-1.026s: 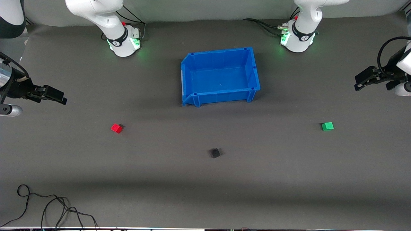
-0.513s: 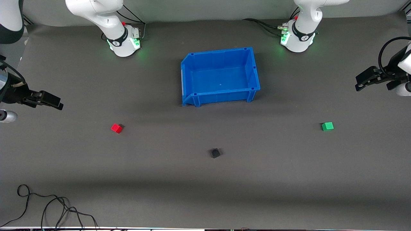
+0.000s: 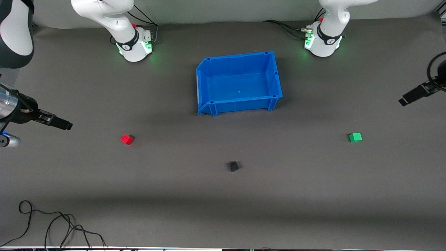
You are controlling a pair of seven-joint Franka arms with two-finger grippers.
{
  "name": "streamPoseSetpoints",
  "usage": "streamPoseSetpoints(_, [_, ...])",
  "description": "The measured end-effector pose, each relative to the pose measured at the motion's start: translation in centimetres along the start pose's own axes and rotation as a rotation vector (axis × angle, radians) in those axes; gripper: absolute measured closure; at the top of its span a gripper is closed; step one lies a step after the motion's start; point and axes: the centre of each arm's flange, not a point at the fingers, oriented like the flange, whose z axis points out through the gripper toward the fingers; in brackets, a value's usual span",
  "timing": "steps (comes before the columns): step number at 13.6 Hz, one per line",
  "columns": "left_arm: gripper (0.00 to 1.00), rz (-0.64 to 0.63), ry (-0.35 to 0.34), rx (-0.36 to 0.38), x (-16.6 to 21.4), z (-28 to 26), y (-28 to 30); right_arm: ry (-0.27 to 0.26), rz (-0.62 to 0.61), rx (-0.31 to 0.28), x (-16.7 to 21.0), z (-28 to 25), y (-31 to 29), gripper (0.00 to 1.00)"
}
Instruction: Attach green and red cubes to black cube
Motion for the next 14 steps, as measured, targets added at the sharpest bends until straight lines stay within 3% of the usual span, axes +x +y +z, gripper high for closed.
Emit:
streamPoseSetpoints(4, [0.01, -0.379, -0.04, 0.028, 1.5, 2.6, -0.3, -0.079, 0.299, -0.046, 0.2, 4.4, -0.5, 0.0])
streamPoseSetpoints(7, [0.0, -0.605, -0.085, 0.067, 3.9, 6.6, -1.1, -0.153, 0.42, -0.068, 1.1, 8.9, -0.9, 0.0])
streamPoseSetpoints(8, [0.0, -0.684, -0.095, 0.075, 5.1, 8.2, -1.7, -0.153, 0.464, -0.063, 1.8, 10.3, -0.7, 0.0])
streamPoseSetpoints(12, [0.0, -0.804, -0.154, 0.134, 7.9, 15.3, -2.1, -0.162, 0.573, -0.015, 3.2, 17.7, 1.4, 0.0])
streamPoseSetpoints(14, [0.0, -0.849, -0.146, 0.13, 8.7, 19.1, -2.0, -0.148, 0.601, 0.002, 2.7, 21.3, 1.8, 0.0])
